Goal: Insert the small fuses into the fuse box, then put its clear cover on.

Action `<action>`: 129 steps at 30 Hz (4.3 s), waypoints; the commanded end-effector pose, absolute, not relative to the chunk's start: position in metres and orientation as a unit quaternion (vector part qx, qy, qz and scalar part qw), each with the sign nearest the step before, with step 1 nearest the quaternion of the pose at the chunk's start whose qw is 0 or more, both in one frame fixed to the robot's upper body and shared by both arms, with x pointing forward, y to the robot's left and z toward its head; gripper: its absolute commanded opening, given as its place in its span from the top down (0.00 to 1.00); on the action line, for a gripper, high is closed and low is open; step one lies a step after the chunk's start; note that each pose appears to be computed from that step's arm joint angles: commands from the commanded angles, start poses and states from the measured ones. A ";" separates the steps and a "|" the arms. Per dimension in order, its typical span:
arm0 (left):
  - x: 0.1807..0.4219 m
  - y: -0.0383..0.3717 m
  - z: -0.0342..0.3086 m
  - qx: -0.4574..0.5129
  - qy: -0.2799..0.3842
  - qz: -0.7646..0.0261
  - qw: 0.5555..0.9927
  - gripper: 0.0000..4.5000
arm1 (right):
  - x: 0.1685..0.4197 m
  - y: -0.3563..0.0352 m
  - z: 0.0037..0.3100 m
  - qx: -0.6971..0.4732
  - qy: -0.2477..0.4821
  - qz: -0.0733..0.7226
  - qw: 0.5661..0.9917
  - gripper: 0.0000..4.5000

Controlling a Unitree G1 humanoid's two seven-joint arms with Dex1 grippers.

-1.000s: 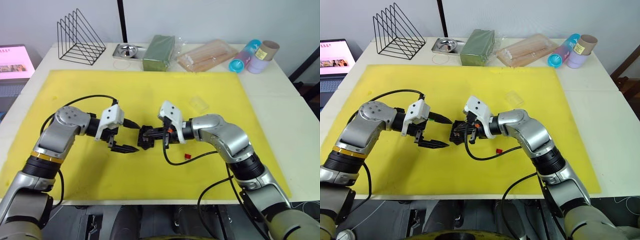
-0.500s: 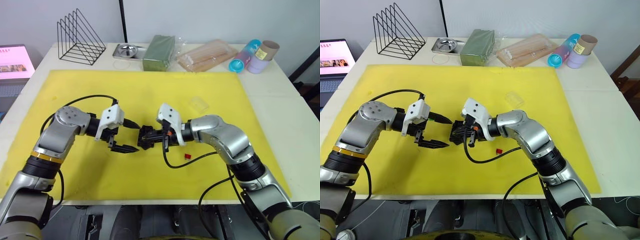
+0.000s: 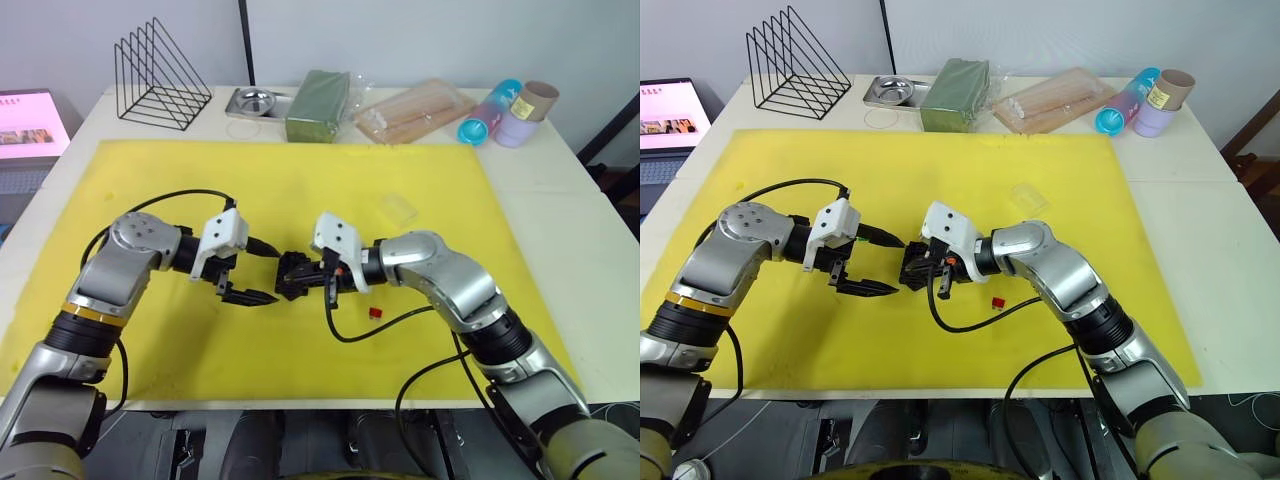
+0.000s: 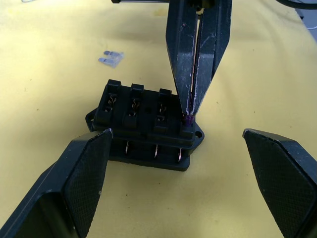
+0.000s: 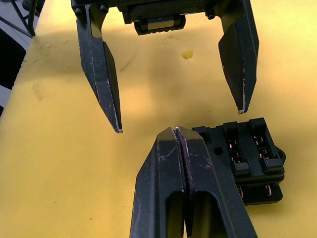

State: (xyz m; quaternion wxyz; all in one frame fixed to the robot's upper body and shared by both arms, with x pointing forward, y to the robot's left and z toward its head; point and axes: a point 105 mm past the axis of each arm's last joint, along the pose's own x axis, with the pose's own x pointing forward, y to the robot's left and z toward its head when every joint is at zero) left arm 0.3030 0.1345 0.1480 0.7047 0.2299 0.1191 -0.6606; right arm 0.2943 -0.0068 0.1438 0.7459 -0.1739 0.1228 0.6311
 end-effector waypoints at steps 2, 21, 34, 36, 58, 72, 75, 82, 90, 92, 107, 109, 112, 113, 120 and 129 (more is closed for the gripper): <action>0.305 0.134 0.160 0.236 0.098 -0.655 0.711 0.00 | 0.291 -0.011 0.135 -0.182 0.141 0.634 0.739 0.99; 0.306 0.135 0.160 0.233 0.098 -0.651 0.716 0.00 | 0.302 -0.023 0.111 -0.249 0.151 0.608 0.738 0.99; 0.306 0.135 0.160 0.233 0.098 -0.649 0.717 0.00 | 0.309 -0.032 0.097 -0.298 0.172 0.593 0.728 0.99; 0.307 0.135 0.160 0.232 0.098 -0.649 0.718 0.00 | 0.310 -0.033 0.096 -0.301 0.175 0.591 0.728 0.99; 0.311 0.150 0.166 0.225 0.101 -0.638 0.730 0.00 | 0.297 -0.023 0.192 -0.137 0.080 0.639 0.753 0.99; 0.318 0.218 0.194 0.180 0.151 -0.523 0.819 0.00 | 0.288 -0.125 0.207 -0.218 0.097 0.531 0.813 0.47; 0.318 0.243 0.193 0.175 0.167 -0.489 0.838 0.00 | 0.277 -0.156 0.205 -0.230 0.124 0.508 0.821 0.22; 0.316 0.280 0.187 0.164 0.196 -0.444 0.859 0.00 | 0.265 -0.210 0.189 -0.238 0.188 0.449 0.841 0.01; 0.319 0.303 0.181 0.166 0.207 -0.425 0.865 0.00 | 0.262 -0.241 0.179 -0.231 0.213 0.403 0.859 0.01; 0.320 0.302 0.179 0.167 0.207 -0.429 0.863 0.00 | 0.262 -0.242 0.177 -0.229 0.213 0.402 0.860 0.01; 0.321 0.262 0.160 -0.018 0.262 -0.477 0.839 0.00 | 0.277 -0.167 0.208 -0.252 0.110 0.484 0.831 0.01; 0.317 0.247 0.161 -0.127 0.284 -0.481 0.820 0.00 | 0.280 -0.140 0.213 -0.254 0.084 0.515 0.814 0.01; 0.312 0.237 0.160 -0.205 0.315 -0.468 0.800 0.00 | 0.283 -0.122 0.216 -0.255 0.072 0.533 0.804 0.01; 0.311 0.236 0.159 -0.218 0.324 -0.463 0.796 0.00 | 0.283 -0.117 0.216 -0.256 0.069 0.539 0.800 0.01; 0.321 0.236 0.158 -0.339 0.360 -0.383 0.780 0.14 | 0.282 -0.089 0.221 -0.264 0.046 0.574 0.774 0.00; 0.331 0.215 0.154 -0.376 0.396 -0.366 0.754 0.36 | 0.282 -0.080 0.219 -0.268 0.039 0.580 0.769 0.00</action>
